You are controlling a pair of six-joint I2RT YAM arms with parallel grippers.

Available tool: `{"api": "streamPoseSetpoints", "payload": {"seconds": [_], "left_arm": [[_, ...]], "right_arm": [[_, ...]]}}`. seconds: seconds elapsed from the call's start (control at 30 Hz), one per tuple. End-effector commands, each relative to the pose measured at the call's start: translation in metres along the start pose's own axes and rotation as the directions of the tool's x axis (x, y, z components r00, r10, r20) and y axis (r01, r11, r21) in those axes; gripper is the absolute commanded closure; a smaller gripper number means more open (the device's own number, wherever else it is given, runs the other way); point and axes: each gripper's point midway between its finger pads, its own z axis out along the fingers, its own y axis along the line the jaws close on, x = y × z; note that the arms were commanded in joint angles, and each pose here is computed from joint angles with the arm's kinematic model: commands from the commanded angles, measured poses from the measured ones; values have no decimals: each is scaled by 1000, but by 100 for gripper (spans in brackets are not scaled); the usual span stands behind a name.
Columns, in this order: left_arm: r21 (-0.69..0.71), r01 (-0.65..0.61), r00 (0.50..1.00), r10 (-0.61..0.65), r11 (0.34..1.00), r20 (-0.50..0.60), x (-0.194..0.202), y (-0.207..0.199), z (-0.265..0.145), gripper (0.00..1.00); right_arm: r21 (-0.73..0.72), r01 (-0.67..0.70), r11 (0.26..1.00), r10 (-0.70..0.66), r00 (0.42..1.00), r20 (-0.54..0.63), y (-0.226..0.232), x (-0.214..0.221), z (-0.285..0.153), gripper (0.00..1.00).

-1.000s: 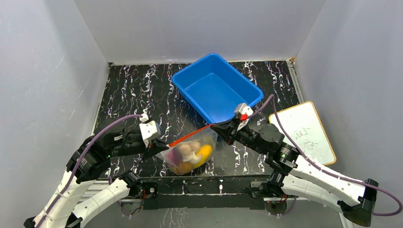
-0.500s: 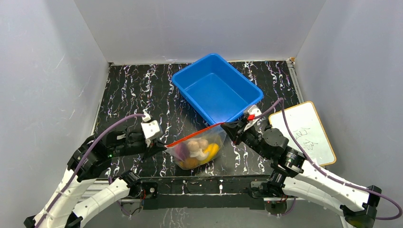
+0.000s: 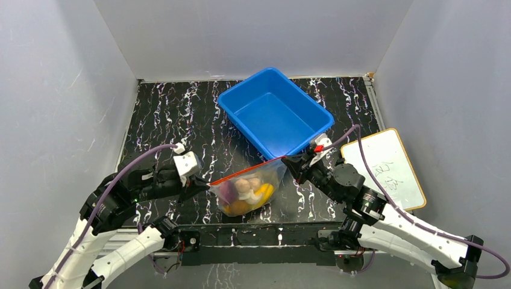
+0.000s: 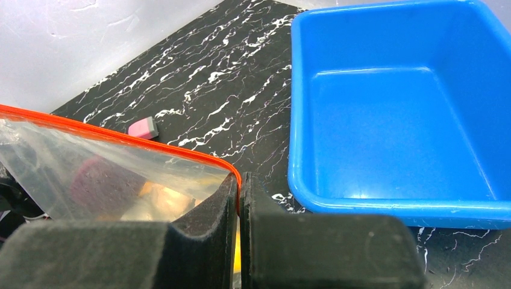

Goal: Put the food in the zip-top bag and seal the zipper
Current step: Zip the zipper food storage bag at the center of the board, then place the zipper food storage bag at the center of the board.

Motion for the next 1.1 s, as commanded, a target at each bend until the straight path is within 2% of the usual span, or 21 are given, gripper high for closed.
{"api": "streamPoseSetpoints", "payload": {"seconds": [0.0, 0.1, 0.2, 0.37, 0.5, 0.57, 0.67, 0.77, 0.9, 1.0, 1.07], "left_arm": [[-37, 94, 995, -95, 995, -24, 0, -2, -12, 100], [-83, 188, 982, -190, 979, -9, 0, 4, -8, 100], [-96, 293, 956, -290, 951, 52, -1, 3, -5, 100], [-112, 521, 853, -511, 846, 102, 10, 2, 6, 100], [-263, 644, 761, -639, 719, 114, 37, 19, 6, 100], [-368, 663, 733, -665, 652, 142, 53, 35, 5, 100], [-494, 663, 718, -664, 562, 208, 65, 62, 4, 100], [-598, 671, 688, -668, 437, 284, 74, 85, -2, 100], [-673, 643, 705, -625, 365, 335, 77, 107, -5, 100], [-734, 594, 746, -566, 329, 350, 77, 124, -10, 100], [-776, 561, 764, -542, 288, 351, 80, 133, -17, 100]], "right_arm": [[170, 72, 983, -84, 994, 68, -37, -10, -9, 100], [72, 131, 989, -139, 983, 116, -21, -17, -4, 100], [17, 240, 971, -240, 967, 84, -12, -8, 9, 100], [-82, 291, 953, -283, 954, 103, 5, -8, 36, 100], [-175, 301, 937, -287, 953, 100, 22, -13, 76, 100], [-206, 318, 926, -300, 947, 111, 28, -15, 95, 100], [-269, 362, 893, -342, 932, 119, 38, -12, 121, 100], [-305, 385, 871, -364, 923, 123, 41, -13, 147, 100], [-312, 395, 864, -367, 919, 148, 38, -17, 176, 100], [-306, 387, 870, -367, 922, 124, 28, -13, 197, 80], [-309, 385, 869, -370, 923, 109, 26, -8, 205, 58]]}}
